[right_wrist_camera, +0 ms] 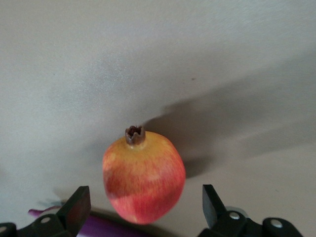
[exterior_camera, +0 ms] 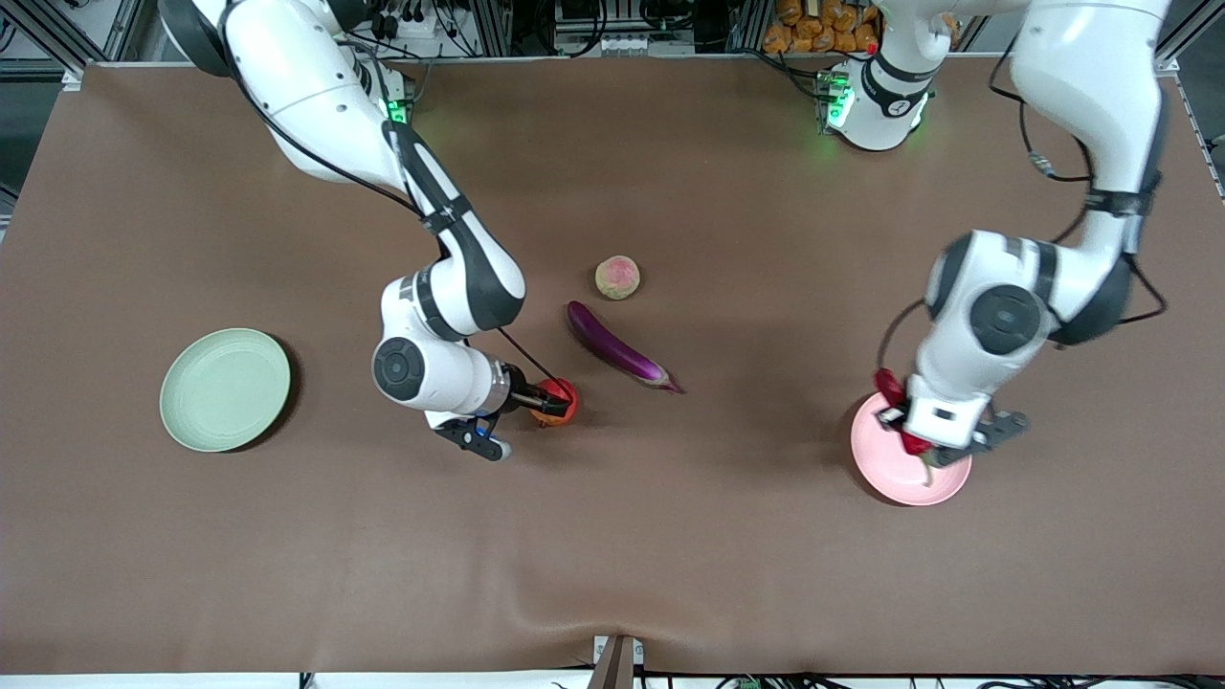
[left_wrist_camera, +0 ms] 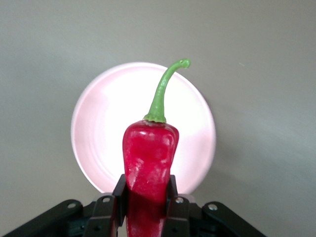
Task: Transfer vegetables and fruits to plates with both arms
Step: 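Lower the chili onto the pink plate while the right gripper lifts the pomegranate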
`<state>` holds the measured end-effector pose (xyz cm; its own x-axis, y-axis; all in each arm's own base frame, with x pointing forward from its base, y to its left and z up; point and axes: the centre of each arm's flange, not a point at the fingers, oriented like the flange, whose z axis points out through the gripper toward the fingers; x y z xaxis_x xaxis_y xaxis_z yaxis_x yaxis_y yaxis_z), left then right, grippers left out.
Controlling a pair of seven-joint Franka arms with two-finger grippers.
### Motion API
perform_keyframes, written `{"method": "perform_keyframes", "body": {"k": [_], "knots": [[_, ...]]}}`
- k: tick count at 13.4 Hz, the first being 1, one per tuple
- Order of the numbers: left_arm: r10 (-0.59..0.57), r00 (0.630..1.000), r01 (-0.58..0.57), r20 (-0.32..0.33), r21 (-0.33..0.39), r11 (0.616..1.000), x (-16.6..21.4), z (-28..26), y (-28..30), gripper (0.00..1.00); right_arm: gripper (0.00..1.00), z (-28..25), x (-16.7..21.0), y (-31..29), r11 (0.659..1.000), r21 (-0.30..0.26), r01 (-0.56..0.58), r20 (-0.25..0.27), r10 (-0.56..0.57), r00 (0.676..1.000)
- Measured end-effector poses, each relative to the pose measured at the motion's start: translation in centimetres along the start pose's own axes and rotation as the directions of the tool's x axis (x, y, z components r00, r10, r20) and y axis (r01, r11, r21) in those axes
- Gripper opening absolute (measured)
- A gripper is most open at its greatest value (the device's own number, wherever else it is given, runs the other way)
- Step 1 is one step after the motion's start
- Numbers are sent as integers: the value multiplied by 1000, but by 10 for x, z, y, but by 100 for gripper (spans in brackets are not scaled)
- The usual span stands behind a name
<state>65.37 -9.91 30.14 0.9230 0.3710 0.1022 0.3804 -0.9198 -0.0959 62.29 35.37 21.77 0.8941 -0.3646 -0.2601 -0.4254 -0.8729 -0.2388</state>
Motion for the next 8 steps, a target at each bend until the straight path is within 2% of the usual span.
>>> {"method": "perform_keyframes", "body": {"k": [3,5,7,8], "knots": [[-6,1000,6,11,-16,1000,20,40,-10,33,100,27,-4,1,1000,5,5,-37,-4,999],[-1,1000,1,10,-33,999,25,66,-9,33,80,36,-6,5,1000,3,0,-45,1,999],[20,1000,-19,18,-35,999,32,82,-21,33,78,28,1,10,1000,-3,-11,-42,11,999],[25,999,-24,21,-34,999,36,86,-28,33,78,17,8,17,1000,-15,-25,-24,24,999]]}}
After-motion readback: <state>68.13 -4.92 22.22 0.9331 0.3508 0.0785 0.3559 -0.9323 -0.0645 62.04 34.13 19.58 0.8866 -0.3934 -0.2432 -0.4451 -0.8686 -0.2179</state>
